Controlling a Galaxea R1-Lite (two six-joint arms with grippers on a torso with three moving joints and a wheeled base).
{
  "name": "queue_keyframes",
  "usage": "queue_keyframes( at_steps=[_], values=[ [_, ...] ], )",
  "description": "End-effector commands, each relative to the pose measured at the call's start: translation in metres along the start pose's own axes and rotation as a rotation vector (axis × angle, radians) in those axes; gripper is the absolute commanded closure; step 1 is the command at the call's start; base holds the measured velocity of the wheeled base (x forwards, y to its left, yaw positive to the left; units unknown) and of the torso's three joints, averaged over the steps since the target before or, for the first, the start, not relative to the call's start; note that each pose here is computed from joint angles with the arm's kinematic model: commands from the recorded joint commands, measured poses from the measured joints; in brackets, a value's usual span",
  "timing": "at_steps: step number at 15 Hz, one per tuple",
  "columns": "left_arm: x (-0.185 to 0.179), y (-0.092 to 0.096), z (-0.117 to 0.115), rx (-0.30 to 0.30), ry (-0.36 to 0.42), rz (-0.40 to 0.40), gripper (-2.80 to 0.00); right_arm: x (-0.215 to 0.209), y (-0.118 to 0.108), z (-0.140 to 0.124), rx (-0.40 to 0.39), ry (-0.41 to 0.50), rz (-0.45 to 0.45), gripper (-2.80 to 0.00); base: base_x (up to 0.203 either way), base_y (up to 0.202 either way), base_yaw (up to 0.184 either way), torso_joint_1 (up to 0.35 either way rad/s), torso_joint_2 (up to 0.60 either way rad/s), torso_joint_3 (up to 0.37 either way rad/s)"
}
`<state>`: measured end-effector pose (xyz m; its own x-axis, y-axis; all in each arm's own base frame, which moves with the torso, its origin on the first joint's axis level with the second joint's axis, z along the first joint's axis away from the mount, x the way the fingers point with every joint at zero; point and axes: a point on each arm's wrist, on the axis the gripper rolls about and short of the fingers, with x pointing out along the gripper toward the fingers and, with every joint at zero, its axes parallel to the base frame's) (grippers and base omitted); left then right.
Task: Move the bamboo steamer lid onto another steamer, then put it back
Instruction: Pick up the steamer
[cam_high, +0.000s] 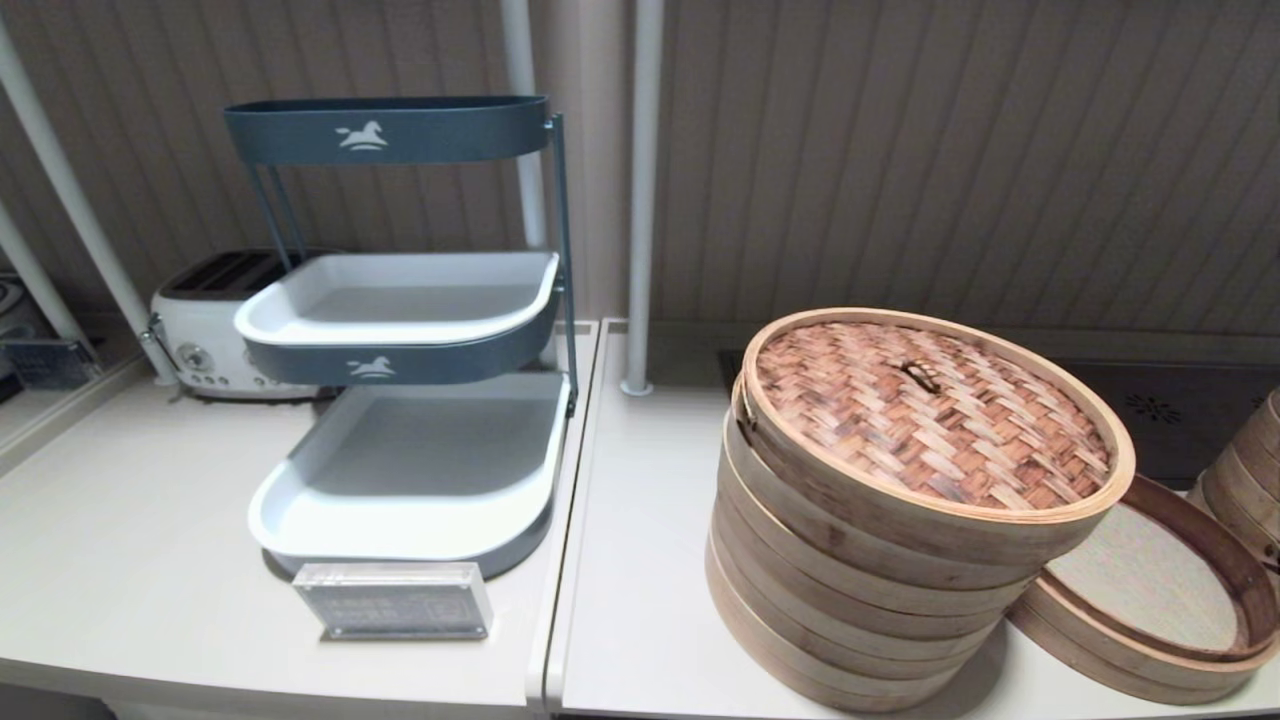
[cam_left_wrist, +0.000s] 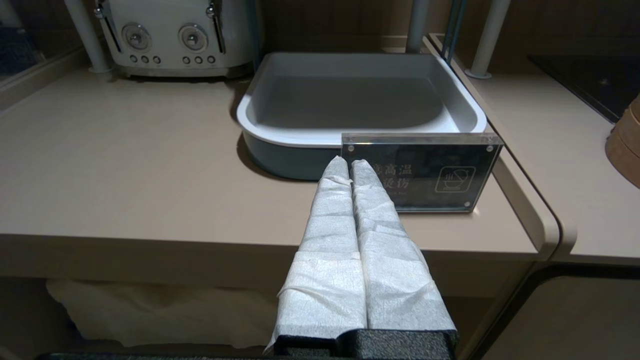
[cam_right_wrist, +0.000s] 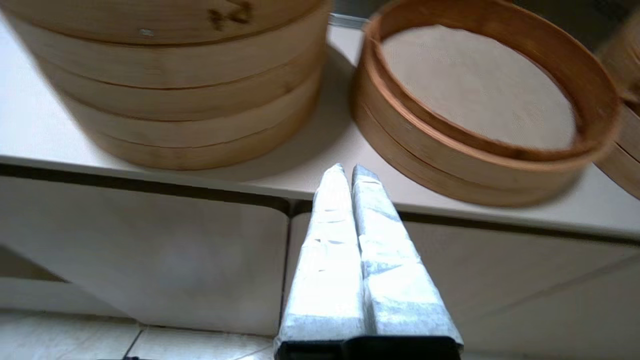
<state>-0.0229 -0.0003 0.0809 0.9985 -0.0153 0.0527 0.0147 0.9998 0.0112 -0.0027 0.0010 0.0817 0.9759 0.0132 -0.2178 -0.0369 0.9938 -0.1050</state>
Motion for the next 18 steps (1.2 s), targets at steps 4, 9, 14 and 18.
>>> queue_keyframes(
  at_steps=[4, 9, 14, 18],
  values=[
    [0.002, 0.0, -0.008, 0.0, 0.027, 0.0, 0.0, -0.009, 0.001, -0.01, -0.001, -0.118, 0.01, 0.0, 0.0, 0.0, 0.0, 0.0, 0.0, 0.0],
    [0.002, 0.0, -0.008, 0.0, 0.027, 0.0, 0.0, -0.015, 0.002, -0.013, 0.004, -0.216, -0.001, 0.0, 0.0, 0.0, 0.0, 0.0, 0.0, 0.0],
    [0.002, 0.0, -0.008, 0.0, 0.027, 0.0, 0.0, -0.015, 0.001, -0.013, 0.073, -0.214, -0.013, 0.0, 0.0, 0.0, 0.0, 0.0, 0.0, 0.0],
    [0.002, 0.0, -0.008, 0.0, 0.027, 0.0, 0.0, -0.015, 0.001, -0.013, 0.08, -0.215, -0.015, 0.0, 0.0, 0.0, 0.0, 0.0, 0.0, 0.0]
  ],
)
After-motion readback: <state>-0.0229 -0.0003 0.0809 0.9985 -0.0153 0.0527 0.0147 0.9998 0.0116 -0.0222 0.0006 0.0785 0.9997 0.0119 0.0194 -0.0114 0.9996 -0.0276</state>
